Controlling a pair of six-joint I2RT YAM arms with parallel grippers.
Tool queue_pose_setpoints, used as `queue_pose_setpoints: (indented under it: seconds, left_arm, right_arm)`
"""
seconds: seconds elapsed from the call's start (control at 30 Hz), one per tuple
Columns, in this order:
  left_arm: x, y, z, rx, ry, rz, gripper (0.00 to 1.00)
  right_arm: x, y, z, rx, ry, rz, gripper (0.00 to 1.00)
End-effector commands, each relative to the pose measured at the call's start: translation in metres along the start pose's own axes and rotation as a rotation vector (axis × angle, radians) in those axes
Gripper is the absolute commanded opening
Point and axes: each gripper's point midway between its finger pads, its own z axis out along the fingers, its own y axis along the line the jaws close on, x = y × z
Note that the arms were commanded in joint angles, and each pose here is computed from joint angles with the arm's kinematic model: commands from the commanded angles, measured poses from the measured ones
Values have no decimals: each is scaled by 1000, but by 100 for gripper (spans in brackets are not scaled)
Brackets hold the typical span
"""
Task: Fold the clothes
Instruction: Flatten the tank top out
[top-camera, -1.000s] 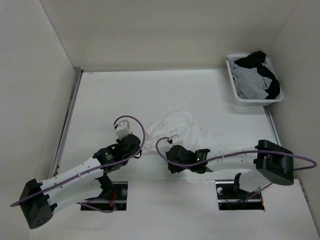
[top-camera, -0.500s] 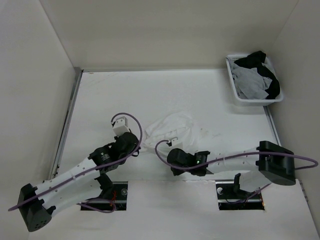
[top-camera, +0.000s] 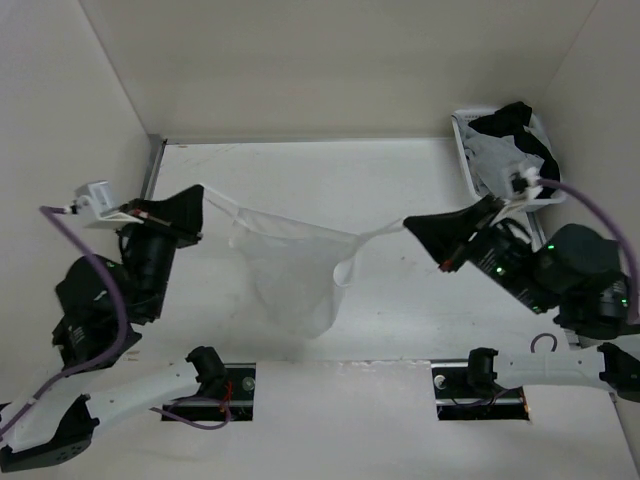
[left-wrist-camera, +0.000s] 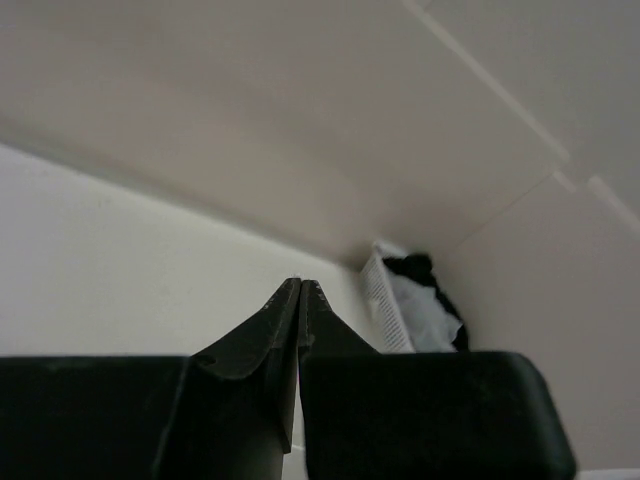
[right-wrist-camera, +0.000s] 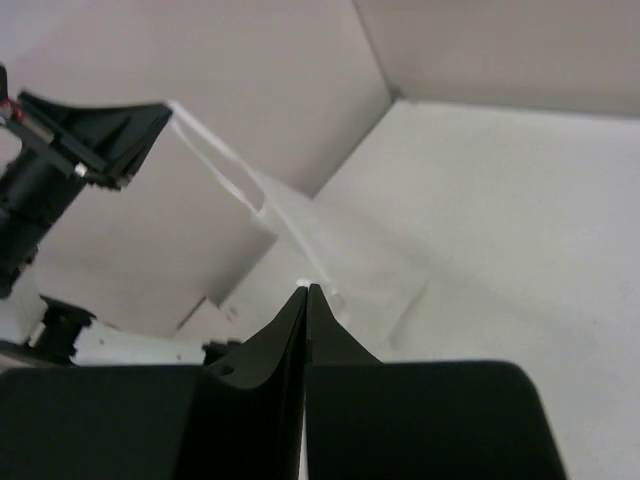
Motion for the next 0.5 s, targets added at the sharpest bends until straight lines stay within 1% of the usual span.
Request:
queue_pose_setpoints:
  seconds: [0.0, 0.13, 0.2, 0.23, 0.33, 0.47]
  left_arm:
    - [-57, -24, -1, 44, -129, 22, 0]
    - [-95, -51, -4, 120, -194, -34, 0]
    - [-104, -59, -5, 145, -216, -41, 0]
    - [-104, -60, -3, 141, -222, -38, 0]
    - [-84, -58, 5, 116, -204, -11, 0]
    - [-33, -41, 16, 51, -162, 40, 1]
  right_arm:
    - [-36, -12, -5, 79, -45, -200, 1]
    - [-90, 5, -14, 58, -156, -206, 1]
    - [-101, 9, -16, 45, -190, -199, 2]
    - [-100, 9, -14, 45, -193, -199, 2]
    - [-82, -1, -2, 80, -174, -201, 3]
    - [-42, -20, 17, 114, -100, -181, 4]
